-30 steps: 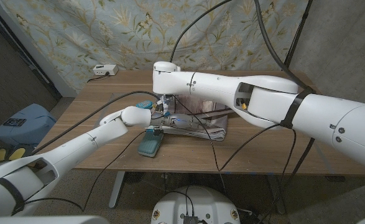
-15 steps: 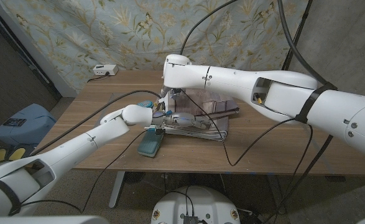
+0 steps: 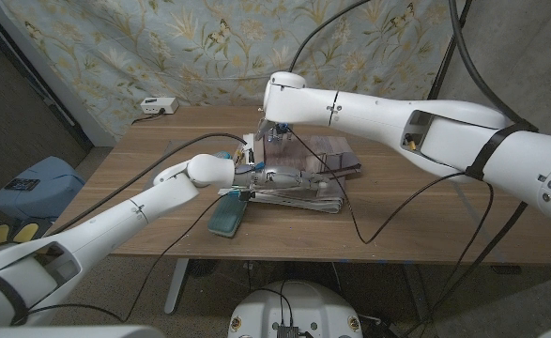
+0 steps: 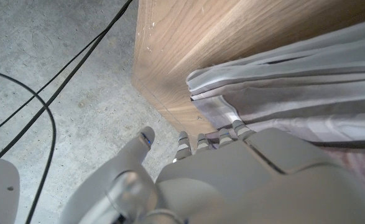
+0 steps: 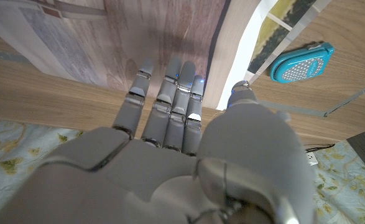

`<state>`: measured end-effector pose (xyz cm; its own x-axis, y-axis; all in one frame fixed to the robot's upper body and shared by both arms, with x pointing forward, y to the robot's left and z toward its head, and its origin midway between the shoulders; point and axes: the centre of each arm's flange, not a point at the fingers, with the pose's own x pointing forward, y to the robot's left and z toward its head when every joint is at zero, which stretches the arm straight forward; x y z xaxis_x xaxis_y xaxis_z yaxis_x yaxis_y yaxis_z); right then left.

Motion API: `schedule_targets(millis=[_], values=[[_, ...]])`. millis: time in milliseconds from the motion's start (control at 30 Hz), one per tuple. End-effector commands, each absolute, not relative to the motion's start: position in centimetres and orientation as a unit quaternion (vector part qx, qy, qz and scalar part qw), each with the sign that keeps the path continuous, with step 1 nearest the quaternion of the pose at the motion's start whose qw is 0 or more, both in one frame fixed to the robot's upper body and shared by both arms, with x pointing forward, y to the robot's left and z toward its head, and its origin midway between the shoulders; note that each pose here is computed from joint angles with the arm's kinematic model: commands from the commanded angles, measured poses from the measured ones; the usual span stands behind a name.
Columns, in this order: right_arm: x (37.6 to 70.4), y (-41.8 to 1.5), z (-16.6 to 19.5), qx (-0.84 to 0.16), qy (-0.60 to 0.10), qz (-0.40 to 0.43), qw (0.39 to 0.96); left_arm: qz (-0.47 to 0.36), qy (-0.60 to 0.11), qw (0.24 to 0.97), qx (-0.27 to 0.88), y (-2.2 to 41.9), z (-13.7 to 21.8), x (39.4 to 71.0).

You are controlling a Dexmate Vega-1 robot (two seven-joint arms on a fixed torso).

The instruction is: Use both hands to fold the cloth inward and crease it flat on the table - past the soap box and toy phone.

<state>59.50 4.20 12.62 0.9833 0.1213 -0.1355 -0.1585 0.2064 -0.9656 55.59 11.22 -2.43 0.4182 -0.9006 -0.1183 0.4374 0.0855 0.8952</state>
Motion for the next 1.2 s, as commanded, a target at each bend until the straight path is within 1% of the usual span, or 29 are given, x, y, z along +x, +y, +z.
schedule_targets(millis=[33, 333, 500, 867, 1033, 1200], values=[[59.7, 0.9, 14.3, -0.615, 0.011, 0.074, 0.785, -0.446, -0.258, 0.718, 0.468, 10.7, -1.3, 54.5], [59.8, -1.6, 15.2, -0.608, 0.002, 0.071, 0.791, -0.38, -0.26, 0.743, 0.486, 11.5, -0.3, 54.6], [59.8, -2.8, 15.5, -0.604, -0.003, 0.07, 0.794, -0.36, -0.256, 0.75, 0.491, 11.8, 0.2, 54.8], [59.6, -5.5, 16.1, -0.593, -0.021, 0.062, 0.802, -0.346, -0.238, 0.758, 0.5, 11.7, 0.2, 55.2], [59.6, -6.2, 16.4, -0.59, -0.027, 0.061, 0.804, -0.331, -0.22, 0.758, 0.517, 11.6, -0.1, 55.5], [59.4, -6.8, 16.8, -0.589, -0.049, 0.055, 0.805, -0.332, -0.196, 0.764, 0.517, 11.7, -0.5, 56.1]])
